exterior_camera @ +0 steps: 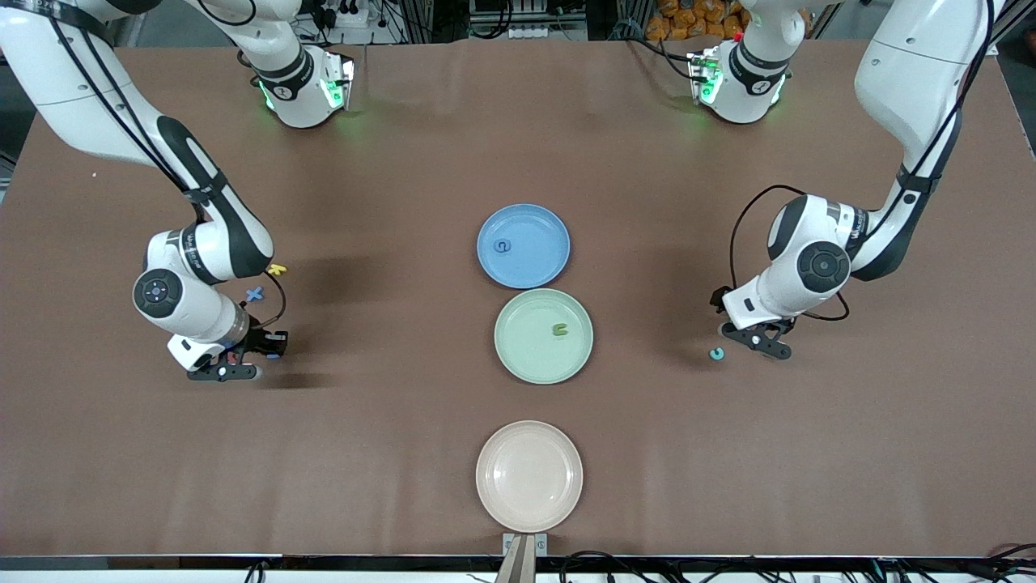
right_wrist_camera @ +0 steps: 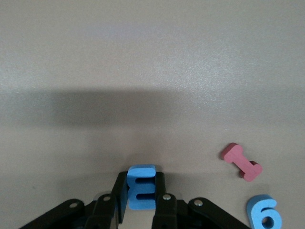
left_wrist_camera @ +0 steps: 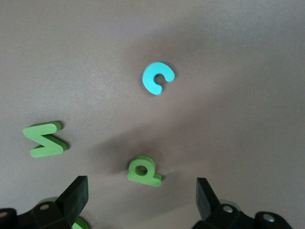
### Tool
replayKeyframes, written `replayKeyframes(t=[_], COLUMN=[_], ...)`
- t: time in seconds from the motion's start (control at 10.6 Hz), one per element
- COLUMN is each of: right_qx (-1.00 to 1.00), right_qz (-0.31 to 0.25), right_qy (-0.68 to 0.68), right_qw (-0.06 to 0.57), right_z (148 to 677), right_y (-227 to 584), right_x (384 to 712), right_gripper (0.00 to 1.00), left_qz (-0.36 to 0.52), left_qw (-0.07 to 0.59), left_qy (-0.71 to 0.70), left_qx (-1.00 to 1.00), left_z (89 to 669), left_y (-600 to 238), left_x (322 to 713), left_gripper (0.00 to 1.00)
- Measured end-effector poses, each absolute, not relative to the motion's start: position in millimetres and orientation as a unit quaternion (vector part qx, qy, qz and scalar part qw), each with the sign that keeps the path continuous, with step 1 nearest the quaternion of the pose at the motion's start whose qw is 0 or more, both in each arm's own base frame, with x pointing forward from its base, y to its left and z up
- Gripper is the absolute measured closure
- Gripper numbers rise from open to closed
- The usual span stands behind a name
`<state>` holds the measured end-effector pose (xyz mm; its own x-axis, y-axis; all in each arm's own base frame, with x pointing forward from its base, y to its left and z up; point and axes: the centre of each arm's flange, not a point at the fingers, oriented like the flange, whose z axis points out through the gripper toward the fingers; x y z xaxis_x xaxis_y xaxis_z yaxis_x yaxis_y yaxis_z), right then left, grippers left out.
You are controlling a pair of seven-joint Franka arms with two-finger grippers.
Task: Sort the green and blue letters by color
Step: 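Grasp blue E with the right gripper while the left gripper returns, then drop blue E on the blue plate while the left gripper grasps green P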
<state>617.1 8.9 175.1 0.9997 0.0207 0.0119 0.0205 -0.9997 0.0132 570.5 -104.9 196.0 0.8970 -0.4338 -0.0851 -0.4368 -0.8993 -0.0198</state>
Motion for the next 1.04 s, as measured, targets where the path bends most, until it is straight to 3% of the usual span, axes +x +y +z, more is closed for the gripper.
replayKeyframes(t=[0.47,1.04], right_qx=[1.0,0.995], right_qz=[-0.006,-0.05], right_qy=[-0.016,-0.079], right_qw=[0.021,-0.032], right_z=[201,272], right_y=[19,138], right_x=[620,597], right_gripper=[0.73,0.73], left_qz=[0.042,0.041], left_qw=[0.032,0.028], left_qy=[0.252,0.249], left_qx=[-0.966,-0.967], left_z=[199,189], left_y=[-111,-106], left_x=[559,553], left_gripper=[0.15,0.21])
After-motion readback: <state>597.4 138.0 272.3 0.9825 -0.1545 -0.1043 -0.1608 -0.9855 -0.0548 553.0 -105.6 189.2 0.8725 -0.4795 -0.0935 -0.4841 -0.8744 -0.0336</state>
